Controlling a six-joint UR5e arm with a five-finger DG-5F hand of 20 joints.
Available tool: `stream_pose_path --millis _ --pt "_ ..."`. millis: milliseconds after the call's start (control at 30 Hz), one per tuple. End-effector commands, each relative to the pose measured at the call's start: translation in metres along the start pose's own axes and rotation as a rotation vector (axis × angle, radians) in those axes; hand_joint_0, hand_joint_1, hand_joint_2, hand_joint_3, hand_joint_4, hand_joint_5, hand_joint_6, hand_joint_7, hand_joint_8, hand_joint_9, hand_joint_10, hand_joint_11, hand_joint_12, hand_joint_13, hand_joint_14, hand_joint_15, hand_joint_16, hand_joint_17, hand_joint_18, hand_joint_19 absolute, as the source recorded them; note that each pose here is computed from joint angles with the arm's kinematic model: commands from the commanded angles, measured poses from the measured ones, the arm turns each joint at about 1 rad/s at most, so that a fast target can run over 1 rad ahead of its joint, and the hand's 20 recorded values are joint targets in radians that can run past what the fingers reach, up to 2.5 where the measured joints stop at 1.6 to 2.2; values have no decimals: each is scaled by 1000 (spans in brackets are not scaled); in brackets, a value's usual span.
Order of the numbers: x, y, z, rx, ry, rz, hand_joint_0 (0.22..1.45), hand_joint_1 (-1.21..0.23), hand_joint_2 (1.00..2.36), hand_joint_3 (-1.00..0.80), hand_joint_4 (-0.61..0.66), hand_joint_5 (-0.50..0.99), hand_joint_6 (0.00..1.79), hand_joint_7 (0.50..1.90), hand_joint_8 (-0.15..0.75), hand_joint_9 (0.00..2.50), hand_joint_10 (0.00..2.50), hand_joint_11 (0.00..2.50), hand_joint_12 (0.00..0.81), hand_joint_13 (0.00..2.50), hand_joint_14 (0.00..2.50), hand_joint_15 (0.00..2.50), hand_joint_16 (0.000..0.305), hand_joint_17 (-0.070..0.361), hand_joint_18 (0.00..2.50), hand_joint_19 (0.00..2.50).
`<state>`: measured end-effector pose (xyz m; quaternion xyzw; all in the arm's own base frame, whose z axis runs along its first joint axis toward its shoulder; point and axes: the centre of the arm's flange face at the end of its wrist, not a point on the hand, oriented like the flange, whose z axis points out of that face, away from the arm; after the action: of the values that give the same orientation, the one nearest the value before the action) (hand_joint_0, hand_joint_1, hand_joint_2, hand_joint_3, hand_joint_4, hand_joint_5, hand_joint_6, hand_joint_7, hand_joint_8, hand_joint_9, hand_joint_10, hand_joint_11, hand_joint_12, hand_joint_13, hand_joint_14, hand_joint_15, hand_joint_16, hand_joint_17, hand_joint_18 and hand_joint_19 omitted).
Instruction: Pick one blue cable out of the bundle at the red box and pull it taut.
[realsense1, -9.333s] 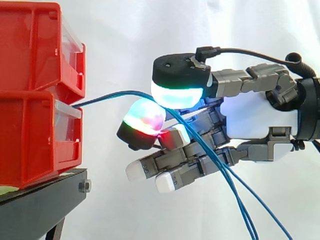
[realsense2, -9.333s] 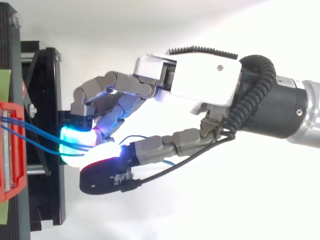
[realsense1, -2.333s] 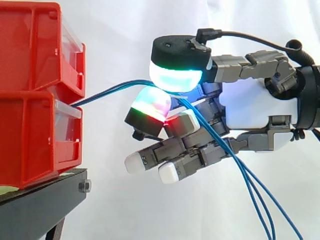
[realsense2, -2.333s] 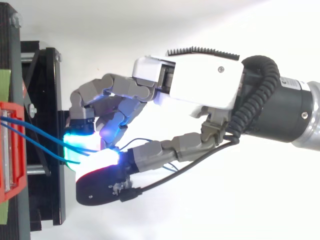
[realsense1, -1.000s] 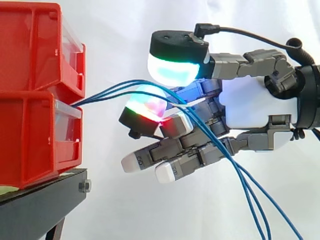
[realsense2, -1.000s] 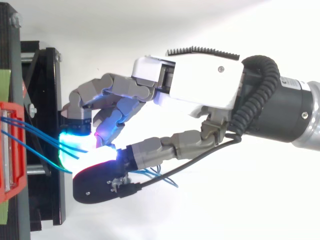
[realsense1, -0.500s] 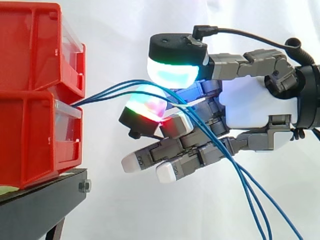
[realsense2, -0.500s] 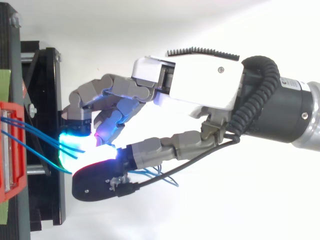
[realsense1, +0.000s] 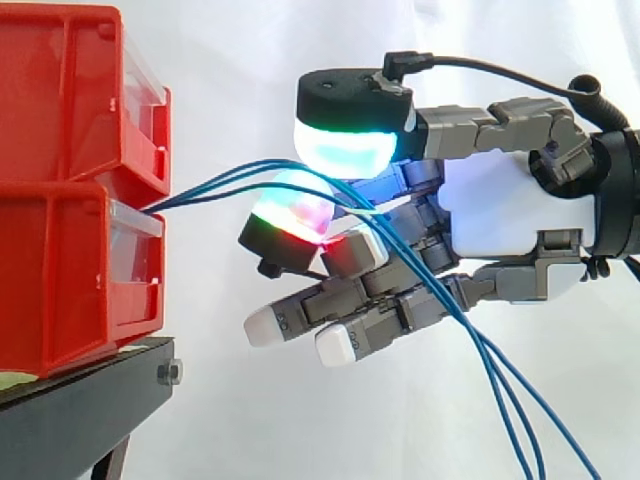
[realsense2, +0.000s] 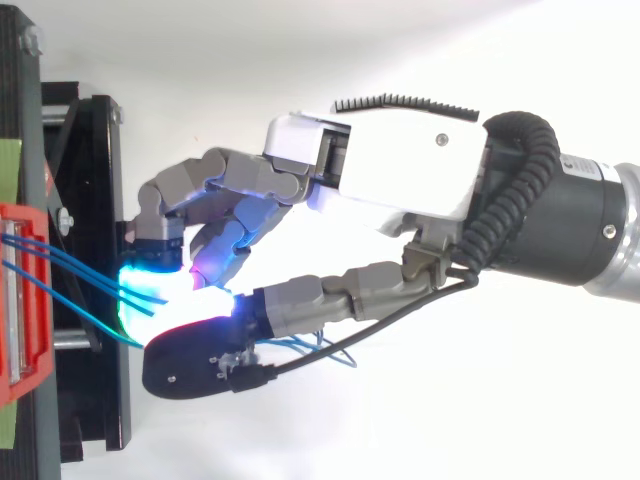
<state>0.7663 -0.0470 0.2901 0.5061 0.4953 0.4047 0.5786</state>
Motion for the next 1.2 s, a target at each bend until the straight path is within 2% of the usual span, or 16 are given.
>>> stream_pose_path --millis 0,400,767,1033,1133,1167 --pt "-1 0 0 0 -1 -1 571 -714 1015 -51 244 -144 872 1267 428 930 15 1084 477 480 5 206 70 157 639 364" --pt "0 0 0 0 0 -1 595 -819 1024 -57 186 -159 875 1298 375 862 20 1097 430 446 6 205 60 136 589 371" --pt "0 0 0 1 0 0 620 -916 1025 -106 168 -177 882 1303 364 815 19 1087 428 425 6 199 60 135 566 335" --pt "0 0 0 3 1 0 675 -1006 1019 -244 202 -203 884 1262 348 731 19 1073 427 389 5 158 60 135 563 268" --pt "0 0 0 4 1 1 714 -1027 1006 -430 199 -222 884 1212 345 691 21 1072 427 378 6 141 60 136 569 249" --pt "0 0 0 4 1 1 693 -1028 1000 -500 201 -227 874 1188 341 678 20 1059 425 376 4 139 60 136 569 256"
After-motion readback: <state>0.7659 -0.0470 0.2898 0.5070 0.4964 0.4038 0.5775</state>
